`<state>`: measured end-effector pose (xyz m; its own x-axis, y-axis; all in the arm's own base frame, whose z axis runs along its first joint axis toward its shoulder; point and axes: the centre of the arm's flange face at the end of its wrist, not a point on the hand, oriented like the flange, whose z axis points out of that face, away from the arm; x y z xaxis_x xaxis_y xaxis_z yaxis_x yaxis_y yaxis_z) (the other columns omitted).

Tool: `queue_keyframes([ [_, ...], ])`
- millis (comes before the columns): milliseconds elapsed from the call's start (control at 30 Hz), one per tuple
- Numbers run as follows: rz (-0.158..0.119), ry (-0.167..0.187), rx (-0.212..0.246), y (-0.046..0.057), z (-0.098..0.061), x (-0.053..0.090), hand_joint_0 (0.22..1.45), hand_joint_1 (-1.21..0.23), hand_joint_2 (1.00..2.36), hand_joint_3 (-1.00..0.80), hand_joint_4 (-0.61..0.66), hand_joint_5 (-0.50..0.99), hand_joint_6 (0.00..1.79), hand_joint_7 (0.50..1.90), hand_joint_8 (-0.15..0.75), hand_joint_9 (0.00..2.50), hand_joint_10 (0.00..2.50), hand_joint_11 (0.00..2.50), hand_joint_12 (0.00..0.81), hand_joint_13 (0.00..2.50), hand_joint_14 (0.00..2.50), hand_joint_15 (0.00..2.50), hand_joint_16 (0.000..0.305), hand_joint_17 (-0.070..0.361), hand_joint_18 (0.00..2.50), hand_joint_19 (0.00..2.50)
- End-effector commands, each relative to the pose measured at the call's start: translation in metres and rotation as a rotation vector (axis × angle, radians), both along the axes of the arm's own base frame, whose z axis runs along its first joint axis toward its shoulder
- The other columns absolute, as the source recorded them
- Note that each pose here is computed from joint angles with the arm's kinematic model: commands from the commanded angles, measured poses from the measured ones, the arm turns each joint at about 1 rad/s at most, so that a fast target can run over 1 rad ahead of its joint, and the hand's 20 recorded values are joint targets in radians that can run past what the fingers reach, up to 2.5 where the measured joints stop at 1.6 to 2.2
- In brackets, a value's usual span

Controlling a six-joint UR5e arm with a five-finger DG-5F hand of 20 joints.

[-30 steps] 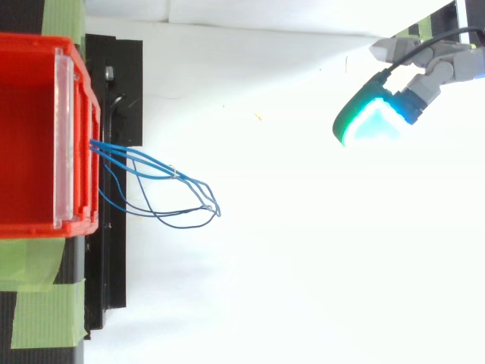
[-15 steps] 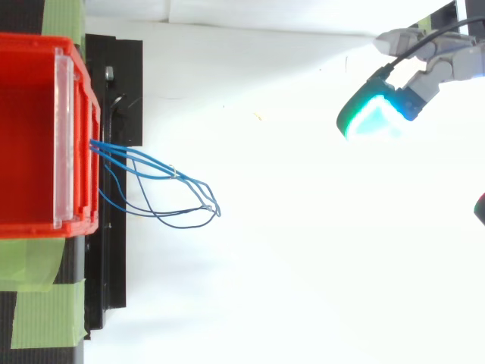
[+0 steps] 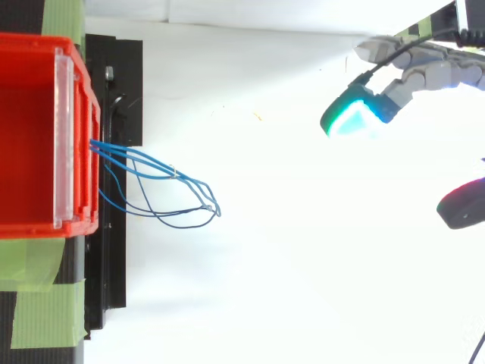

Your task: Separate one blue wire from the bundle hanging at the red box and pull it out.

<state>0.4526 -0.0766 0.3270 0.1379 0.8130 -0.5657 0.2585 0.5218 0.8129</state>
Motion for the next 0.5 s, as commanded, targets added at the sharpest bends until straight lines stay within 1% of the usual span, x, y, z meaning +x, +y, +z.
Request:
queue_keyframes([
  [0,-0.048,-0.06,-0.015,-0.001,-0.011,0.012,0.48,-0.53,1.0,-0.5,0.15,-0.26,0.5,0.72,0.211,0.0,0.0,0.0,0.312,0.0,0.0,0.09,0.058,0.131,0.0,0.02],
  [100,-0.054,-0.057,-0.015,0.0,-0.023,0.02,0.48,-0.53,1.0,-0.5,0.16,-0.26,0.5,0.72,0.213,0.0,0.0,0.0,0.313,0.0,0.0,0.09,0.058,0.131,0.0,0.03],
  [133,-0.056,-0.061,-0.012,0.001,-0.031,0.025,0.48,-0.53,1.0,-0.5,0.17,-0.26,0.5,0.73,0.213,0.0,0.0,0.0,0.313,0.0,0.0,0.09,0.059,0.132,0.0,0.03],
  [233,-0.058,-0.076,-0.004,0.004,-0.045,0.035,0.48,-0.52,1.0,-0.5,0.17,-0.26,0.5,0.73,0.217,0.0,0.0,0.0,0.316,0.0,0.0,0.09,0.059,0.132,0.0,0.03],
  [267,-0.059,-0.088,0.005,0.005,-0.056,0.043,0.48,-0.52,1.0,-0.5,0.17,-0.26,0.5,0.73,0.217,0.0,0.0,0.0,0.314,0.0,0.0,0.09,0.058,0.131,0.0,0.03],
  [333,-0.06,-0.092,0.004,0.006,-0.063,0.047,0.48,-0.52,1.0,-0.5,0.17,-0.26,0.5,0.73,0.218,0.0,0.0,0.0,0.314,0.0,0.0,0.09,0.058,0.131,0.0,0.03],
  [367,-0.065,-0.105,0.006,0.007,-0.069,0.052,0.48,-0.52,1.0,-0.5,0.17,-0.25,0.5,0.73,0.217,0.0,0.0,0.0,0.314,0.0,0.0,0.09,0.058,0.131,0.0,0.03],
  [400,-0.065,-0.105,0.006,0.007,-0.069,0.052,0.48,-0.52,1.0,-0.5,0.17,-0.25,0.5,0.73,0.219,0.0,0.0,0.0,0.314,0.0,0.0,0.09,0.058,0.131,0.0,0.04],
  [433,-0.071,-0.12,0.01,0.008,-0.074,0.057,0.48,-0.52,1.0,-0.5,0.17,-0.25,0.5,0.73,0.218,0.0,0.0,0.0,0.314,0.0,0.0,0.09,0.058,0.131,0.0,0.03],
  [467,-0.076,-0.125,0.01,0.008,-0.077,0.059,0.48,-0.52,1.0,-0.5,0.17,-0.25,0.5,0.73,0.22,0.0,0.0,0.0,0.315,0.0,0.0,0.09,0.058,0.131,0.0,0.04],
])
